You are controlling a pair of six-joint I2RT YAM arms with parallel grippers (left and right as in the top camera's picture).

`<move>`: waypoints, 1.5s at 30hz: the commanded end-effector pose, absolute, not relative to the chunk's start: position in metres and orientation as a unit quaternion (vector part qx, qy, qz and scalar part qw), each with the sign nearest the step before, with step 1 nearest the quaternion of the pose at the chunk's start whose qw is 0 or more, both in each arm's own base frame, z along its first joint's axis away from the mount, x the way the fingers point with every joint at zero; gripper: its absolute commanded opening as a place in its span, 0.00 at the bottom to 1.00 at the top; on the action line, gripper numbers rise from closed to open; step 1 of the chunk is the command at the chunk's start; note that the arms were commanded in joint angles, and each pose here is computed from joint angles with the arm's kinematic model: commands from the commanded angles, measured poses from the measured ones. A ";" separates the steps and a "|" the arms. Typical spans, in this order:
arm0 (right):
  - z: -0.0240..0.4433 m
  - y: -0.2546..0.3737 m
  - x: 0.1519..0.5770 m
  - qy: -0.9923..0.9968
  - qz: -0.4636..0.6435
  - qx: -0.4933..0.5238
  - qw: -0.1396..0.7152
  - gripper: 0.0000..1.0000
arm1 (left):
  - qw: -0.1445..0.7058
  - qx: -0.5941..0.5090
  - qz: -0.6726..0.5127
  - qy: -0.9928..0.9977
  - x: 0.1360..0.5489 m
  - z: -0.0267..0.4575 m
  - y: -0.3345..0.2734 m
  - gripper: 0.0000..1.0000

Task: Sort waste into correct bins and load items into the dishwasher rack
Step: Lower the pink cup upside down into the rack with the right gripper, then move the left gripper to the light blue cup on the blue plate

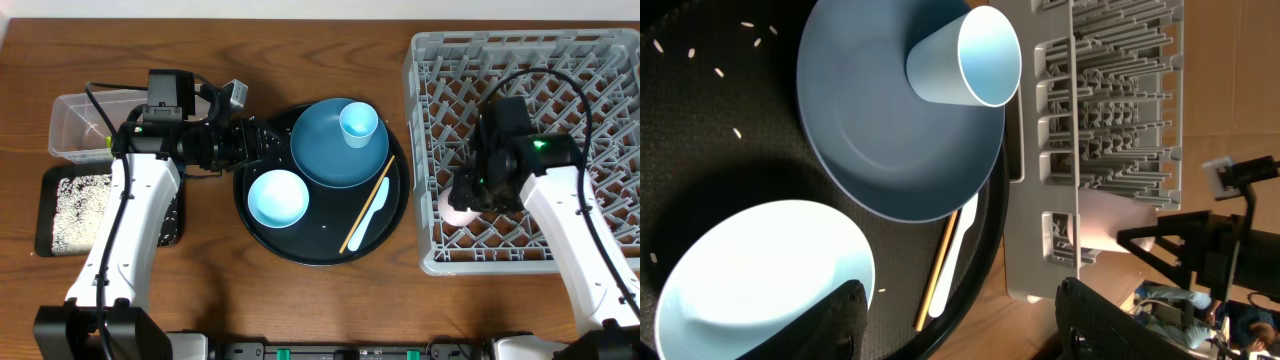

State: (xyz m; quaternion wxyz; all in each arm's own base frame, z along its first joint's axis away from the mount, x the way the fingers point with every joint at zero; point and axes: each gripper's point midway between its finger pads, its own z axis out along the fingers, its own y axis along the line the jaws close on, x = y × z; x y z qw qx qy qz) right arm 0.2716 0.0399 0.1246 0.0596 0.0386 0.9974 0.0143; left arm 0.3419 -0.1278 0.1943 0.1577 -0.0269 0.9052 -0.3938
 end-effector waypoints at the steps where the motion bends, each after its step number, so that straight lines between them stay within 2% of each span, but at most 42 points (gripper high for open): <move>1: 0.116 0.044 0.269 0.997 0.021 0.039 0.056 0.01 | 0.161 -0.025 -0.389 0.907 0.343 0.194 -0.126 0.62; 11: 0.087 0.045 0.272 0.997 0.023 0.039 0.069 0.03 | 0.159 -0.026 -0.389 0.907 0.342 0.194 -0.126 0.62; 13: 0.083 0.044 0.270 0.997 0.023 0.039 0.067 0.09 | 0.159 -0.026 -0.389 0.907 0.342 0.194 -0.126 0.63; 16: 0.082 0.044 0.269 0.997 0.023 0.039 0.065 0.36 | 0.159 -0.026 -0.389 0.907 0.342 0.194 -0.126 0.63; 21: 0.090 0.046 0.278 0.996 0.025 0.037 0.080 0.65 | 0.159 -0.026 -0.389 0.907 0.342 0.194 -0.126 0.63; 24: 0.108 0.050 0.287 0.994 0.036 0.033 0.094 0.72 | 0.159 -0.026 -0.389 0.907 0.342 0.194 -0.126 0.62; 30: 0.158 0.055 0.297 0.992 0.050 0.030 0.112 0.73 | 0.159 -0.026 -0.389 0.907 0.342 0.194 -0.126 0.63; 32: 0.173 0.055 0.295 0.992 0.050 0.030 0.112 0.74 | 0.159 -0.026 -0.389 0.907 0.342 0.194 -0.126 0.75; 34: 0.187 0.055 0.292 0.992 0.053 0.030 0.113 0.77 | 0.161 -0.024 -0.389 0.907 0.343 0.194 -0.126 0.79; 35: 0.190 0.057 0.291 0.992 0.059 0.030 0.111 0.83 | 0.162 -0.023 -0.389 0.907 0.343 0.194 -0.126 0.79; 36: 0.193 0.062 0.288 0.991 0.073 0.028 0.107 0.99 | 0.165 -0.018 -0.388 0.906 0.343 0.194 -0.126 0.79; 37: 0.194 0.067 0.286 0.991 0.088 0.024 0.103 0.99 | 0.167 -0.015 -0.388 0.906 0.343 0.194 -0.126 0.79; 40: 0.197 0.082 0.279 0.987 0.131 -0.006 0.090 0.99 | 0.169 -0.010 -0.388 0.906 0.344 0.195 -0.128 0.96; 41: 0.197 0.084 0.277 0.987 0.136 -0.009 0.088 0.99 | 0.170 -0.006 -0.389 0.905 0.344 0.196 -0.130 0.97; 42: 0.197 0.084 0.277 0.987 0.136 -0.009 0.087 0.99 | 0.172 0.000 -0.390 0.905 0.344 0.196 -0.134 0.90; 44: 0.197 0.084 0.277 0.987 0.136 -0.009 0.087 0.98 | 0.175 0.007 -0.395 0.902 0.346 0.199 -0.144 0.50; 45: 0.197 0.084 0.277 0.987 0.135 -0.009 0.088 0.96 | 0.178 0.009 -0.398 0.900 0.347 0.201 -0.151 0.46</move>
